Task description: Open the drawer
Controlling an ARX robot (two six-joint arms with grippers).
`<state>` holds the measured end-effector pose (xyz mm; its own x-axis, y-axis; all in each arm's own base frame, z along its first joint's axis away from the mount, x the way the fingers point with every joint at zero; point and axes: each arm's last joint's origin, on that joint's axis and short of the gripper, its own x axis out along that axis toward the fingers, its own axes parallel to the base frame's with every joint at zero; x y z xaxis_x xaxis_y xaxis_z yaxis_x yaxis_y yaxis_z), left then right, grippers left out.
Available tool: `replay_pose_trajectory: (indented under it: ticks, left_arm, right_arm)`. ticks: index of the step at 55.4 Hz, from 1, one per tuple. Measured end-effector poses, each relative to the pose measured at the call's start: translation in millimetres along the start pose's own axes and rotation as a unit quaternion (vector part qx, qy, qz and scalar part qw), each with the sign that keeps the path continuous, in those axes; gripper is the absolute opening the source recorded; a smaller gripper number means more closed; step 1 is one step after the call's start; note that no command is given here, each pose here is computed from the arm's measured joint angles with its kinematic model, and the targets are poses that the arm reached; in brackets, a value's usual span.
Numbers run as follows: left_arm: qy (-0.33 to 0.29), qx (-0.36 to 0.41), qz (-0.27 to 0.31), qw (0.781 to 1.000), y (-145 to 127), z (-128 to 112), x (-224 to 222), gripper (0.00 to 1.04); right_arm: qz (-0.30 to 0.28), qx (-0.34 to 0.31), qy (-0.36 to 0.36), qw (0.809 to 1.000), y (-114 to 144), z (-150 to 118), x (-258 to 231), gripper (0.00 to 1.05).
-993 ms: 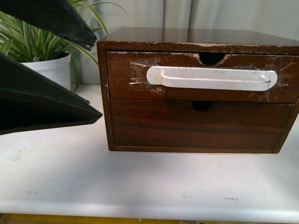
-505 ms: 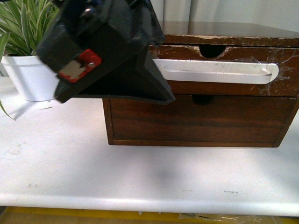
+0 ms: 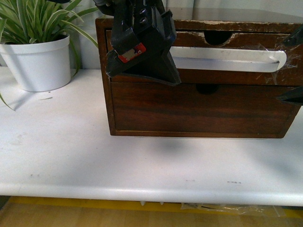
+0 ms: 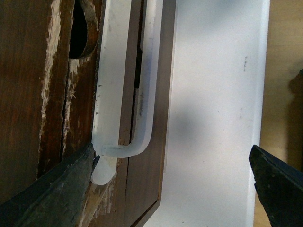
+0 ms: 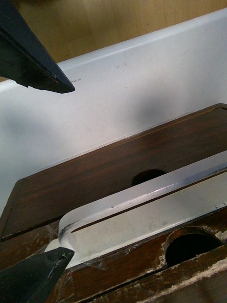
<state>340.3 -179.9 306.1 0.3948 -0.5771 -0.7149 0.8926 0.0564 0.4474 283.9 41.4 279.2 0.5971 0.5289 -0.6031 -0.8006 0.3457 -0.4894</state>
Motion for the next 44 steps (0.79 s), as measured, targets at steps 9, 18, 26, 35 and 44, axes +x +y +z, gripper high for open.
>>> replay_pose_trajectory:
  ticks: [9,18,26,35,44]
  left_arm:
    - [0.013,0.002,-0.003,1.0,4,-5,10,0.99]
    - [0.013,0.003,-0.005,1.0,6,-6,13,0.99]
    - [0.014,0.004,-0.002,1.0,7,-7,16,0.98]
    - [0.013,0.008,-0.006,1.0,5,-7,18,0.98]
    - [0.027,0.021,-0.015,0.999,1,-7,22,0.98]
  right_arm:
    - [0.004,0.004,-0.004,1.0,-3,1,9,0.96]
    - [0.007,0.012,-0.007,1.0,-4,2,14,0.96]
    - [0.006,0.014,-0.011,1.0,-6,3,17,0.96]
    - [0.006,0.016,-0.016,1.0,-8,5,22,0.96]
    - [0.007,0.019,-0.017,1.0,-11,6,27,0.96]
